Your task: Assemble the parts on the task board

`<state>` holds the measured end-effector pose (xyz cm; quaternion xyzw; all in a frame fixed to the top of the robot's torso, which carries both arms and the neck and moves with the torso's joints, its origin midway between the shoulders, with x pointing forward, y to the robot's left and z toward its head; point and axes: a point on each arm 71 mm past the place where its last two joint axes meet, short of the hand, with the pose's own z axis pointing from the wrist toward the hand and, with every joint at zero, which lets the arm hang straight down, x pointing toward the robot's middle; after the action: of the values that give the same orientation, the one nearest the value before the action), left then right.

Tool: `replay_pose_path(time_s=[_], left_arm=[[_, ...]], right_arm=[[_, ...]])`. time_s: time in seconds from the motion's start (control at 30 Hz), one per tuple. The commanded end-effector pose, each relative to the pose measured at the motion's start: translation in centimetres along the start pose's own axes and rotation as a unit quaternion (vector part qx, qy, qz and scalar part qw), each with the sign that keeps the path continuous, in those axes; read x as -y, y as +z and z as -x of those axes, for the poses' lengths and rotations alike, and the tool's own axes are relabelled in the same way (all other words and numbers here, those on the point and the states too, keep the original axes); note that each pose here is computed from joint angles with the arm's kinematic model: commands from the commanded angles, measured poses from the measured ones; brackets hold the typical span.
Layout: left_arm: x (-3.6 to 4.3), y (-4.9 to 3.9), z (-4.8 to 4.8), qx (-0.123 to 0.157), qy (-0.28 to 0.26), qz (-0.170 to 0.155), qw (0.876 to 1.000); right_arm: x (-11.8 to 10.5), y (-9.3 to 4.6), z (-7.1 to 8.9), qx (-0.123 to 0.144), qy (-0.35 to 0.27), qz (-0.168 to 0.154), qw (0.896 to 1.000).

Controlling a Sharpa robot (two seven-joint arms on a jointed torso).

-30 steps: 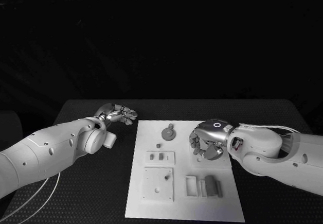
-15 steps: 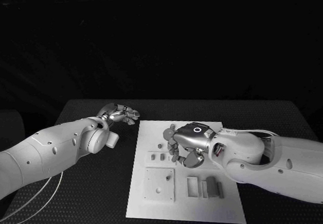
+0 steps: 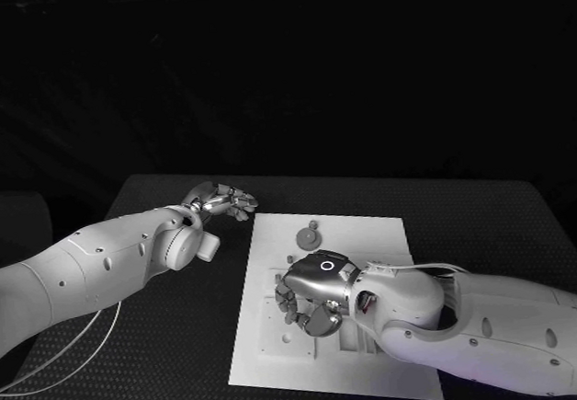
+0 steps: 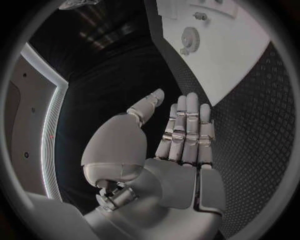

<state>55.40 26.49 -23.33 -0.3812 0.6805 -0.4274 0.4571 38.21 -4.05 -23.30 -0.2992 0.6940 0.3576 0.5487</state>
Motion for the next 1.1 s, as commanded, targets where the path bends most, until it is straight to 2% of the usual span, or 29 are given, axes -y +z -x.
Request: replay_pose_path(time_s=[0.03,0.33,1.1], left_arm=[[0.19,0.02,-0.26,-0.004,0.000,-0.006,1.000],[0.24,0.06,-0.43,-0.005,0.000,-0.006,1.000],[0.17,0.01,-0.30,-0.006,-0.001,-0.005,1.000]], right_arm=[[-0.6,0.4,-0.8,-0.002,-0.010,0.012,1.000],[-1.4,1.0,-3.2,-0.020,-0.001,0.018,1.000],[-1.0,1.4,-4.2,-0.027,0.004,0.012,1.000]])
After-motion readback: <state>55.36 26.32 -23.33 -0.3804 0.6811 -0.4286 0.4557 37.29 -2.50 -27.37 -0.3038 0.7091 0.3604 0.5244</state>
